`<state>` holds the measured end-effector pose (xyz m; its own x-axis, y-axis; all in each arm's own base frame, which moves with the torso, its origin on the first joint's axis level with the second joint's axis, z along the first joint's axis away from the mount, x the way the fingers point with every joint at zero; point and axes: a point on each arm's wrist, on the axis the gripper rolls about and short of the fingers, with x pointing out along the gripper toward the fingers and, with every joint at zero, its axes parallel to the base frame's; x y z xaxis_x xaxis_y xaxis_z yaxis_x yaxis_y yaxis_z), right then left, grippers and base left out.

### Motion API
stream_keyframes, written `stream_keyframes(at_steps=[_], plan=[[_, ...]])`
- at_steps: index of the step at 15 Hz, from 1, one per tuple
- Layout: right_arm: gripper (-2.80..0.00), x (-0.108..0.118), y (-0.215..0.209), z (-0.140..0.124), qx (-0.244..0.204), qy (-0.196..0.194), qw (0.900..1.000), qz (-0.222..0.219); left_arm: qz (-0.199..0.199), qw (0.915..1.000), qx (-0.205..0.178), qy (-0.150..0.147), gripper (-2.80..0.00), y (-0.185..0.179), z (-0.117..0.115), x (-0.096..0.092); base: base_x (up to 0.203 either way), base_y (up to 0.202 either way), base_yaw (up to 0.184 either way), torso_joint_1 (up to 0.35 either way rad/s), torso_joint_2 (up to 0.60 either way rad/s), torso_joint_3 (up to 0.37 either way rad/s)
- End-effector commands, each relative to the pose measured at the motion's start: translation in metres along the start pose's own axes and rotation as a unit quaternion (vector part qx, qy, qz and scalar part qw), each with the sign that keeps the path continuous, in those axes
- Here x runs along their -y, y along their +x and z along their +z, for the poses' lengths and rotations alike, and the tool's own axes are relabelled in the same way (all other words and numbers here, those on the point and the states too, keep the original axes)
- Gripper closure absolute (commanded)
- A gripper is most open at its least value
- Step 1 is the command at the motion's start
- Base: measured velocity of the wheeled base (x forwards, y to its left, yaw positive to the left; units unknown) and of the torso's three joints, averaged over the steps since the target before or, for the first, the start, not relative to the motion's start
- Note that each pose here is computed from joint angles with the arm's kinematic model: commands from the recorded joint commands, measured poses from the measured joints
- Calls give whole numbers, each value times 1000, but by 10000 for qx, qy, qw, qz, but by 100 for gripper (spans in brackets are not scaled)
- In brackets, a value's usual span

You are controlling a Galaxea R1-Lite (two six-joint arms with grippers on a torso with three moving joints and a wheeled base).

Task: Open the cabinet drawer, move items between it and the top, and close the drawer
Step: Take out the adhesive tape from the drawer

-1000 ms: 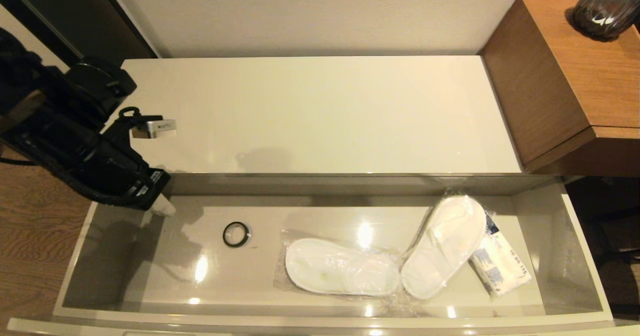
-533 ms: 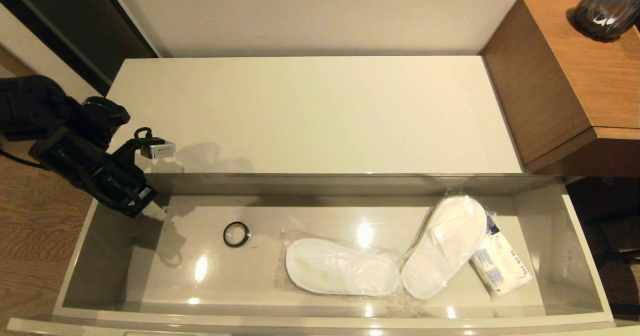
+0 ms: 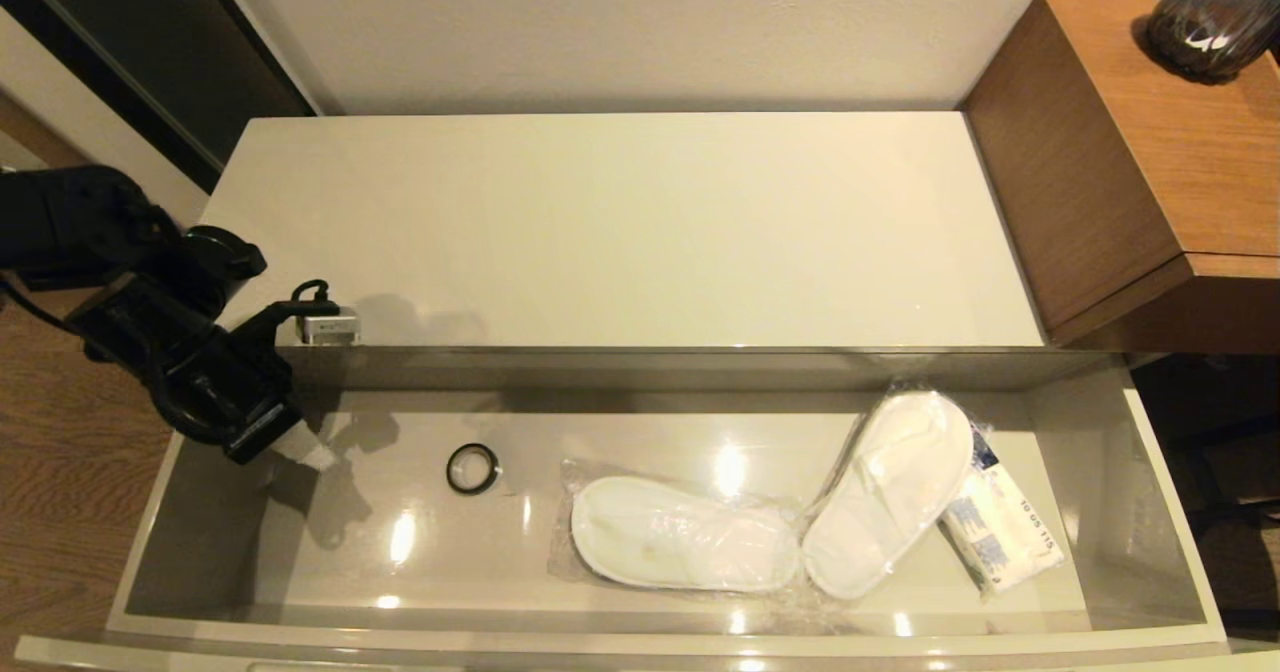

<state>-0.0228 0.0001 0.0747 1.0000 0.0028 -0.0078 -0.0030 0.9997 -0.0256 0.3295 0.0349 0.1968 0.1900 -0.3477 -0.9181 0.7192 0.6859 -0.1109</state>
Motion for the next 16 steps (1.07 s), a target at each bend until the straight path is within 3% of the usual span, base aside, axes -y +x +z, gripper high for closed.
stream_keyframes(at_steps=[1, 3, 7, 10, 16], plan=[[0, 0, 0, 0, -15, -2, 10000, 2, -187, 9998, 41, 71, 0, 9, 3, 2, 0, 0, 0, 0, 0, 0], [0, 0, 0, 0, -12, -2, 10000, 2, -281, 9993, 190, 146, 0, 7, 5, 10, 0, 0, 0, 0, 0, 0], [0, 0, 0, 0, -7, -2, 10000, 2, -83, 9970, 683, 361, 0, -39, -9, 58, 0, 0, 0, 0, 0, 0], [0, 0, 0, 0, -7, -2, 10000, 2, -185, 9975, 592, 346, 0, -44, -32, 86, 0, 0, 0, 0, 0, 0], [0, 0, 0, 0, -8, -2, 10000, 2, -304, 9978, 490, 334, 0, -14, -21, 65, 0, 0, 0, 0, 0, 0]])
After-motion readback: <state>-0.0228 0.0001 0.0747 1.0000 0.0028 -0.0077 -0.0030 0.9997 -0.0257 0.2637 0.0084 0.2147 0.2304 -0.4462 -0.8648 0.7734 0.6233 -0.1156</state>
